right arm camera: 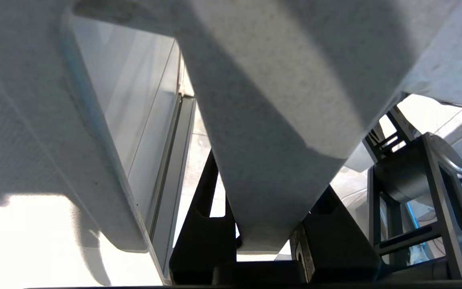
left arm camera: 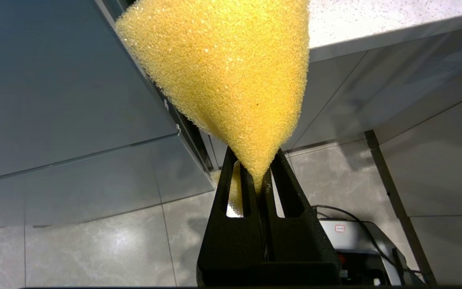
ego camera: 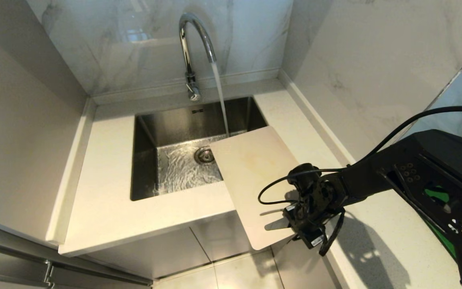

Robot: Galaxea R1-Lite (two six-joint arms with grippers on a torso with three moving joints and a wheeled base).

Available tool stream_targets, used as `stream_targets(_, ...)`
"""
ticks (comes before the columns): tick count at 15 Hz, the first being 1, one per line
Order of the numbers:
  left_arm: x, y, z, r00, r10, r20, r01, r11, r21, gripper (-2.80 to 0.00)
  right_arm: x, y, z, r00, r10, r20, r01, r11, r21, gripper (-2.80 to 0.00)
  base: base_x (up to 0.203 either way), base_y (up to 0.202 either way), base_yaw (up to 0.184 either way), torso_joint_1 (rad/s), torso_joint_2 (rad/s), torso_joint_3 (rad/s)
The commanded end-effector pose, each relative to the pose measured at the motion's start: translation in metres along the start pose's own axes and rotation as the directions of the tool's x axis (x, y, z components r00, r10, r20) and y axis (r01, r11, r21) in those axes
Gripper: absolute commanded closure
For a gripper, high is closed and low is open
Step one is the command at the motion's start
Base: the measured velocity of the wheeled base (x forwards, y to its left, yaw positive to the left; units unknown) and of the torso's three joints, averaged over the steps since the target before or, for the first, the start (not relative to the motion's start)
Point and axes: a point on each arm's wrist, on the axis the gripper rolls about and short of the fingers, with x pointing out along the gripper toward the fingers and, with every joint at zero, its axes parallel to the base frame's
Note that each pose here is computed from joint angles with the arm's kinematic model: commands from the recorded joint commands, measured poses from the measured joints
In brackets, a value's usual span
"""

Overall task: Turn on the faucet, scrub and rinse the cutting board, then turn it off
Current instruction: Pick up the cutting board

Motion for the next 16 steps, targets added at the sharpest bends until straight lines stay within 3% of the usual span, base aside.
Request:
stream_targets(1, 0.0, 0.0, 0.0, 1.0, 0.002, 0.0, -0.002, 1.0, -0.001, 0.0, 0.0, 0.0, 0.0, 1.0, 0.001, -0.004, -0.001, 1.0, 0.01, 0.0, 0.0, 0.0, 0.0, 0.0, 0.0, 0.0)
stream_targets(5, 0.0, 0.0, 0.0, 1.0, 0.002, 0.0, -0.002, 1.0, -0.001, 0.0, -0.016, 0.004, -0.001, 0.999, 0.036, 0.003, -0.036, 0.999, 0.006, 0.0, 0.0, 0.0, 0.0, 0.0, 0.0, 0.0)
stream_targets(16, 0.0, 0.0, 0.0, 1.0, 0.002, 0.0, -0.002, 1.0, -0.001, 0.0, -0.135, -0.011, -0.02, 0.997, 0.081, 0.009, -0.08, 0.997, -0.016, 0.0, 0.0, 0.0, 0.0, 0.0, 0.0, 0.0)
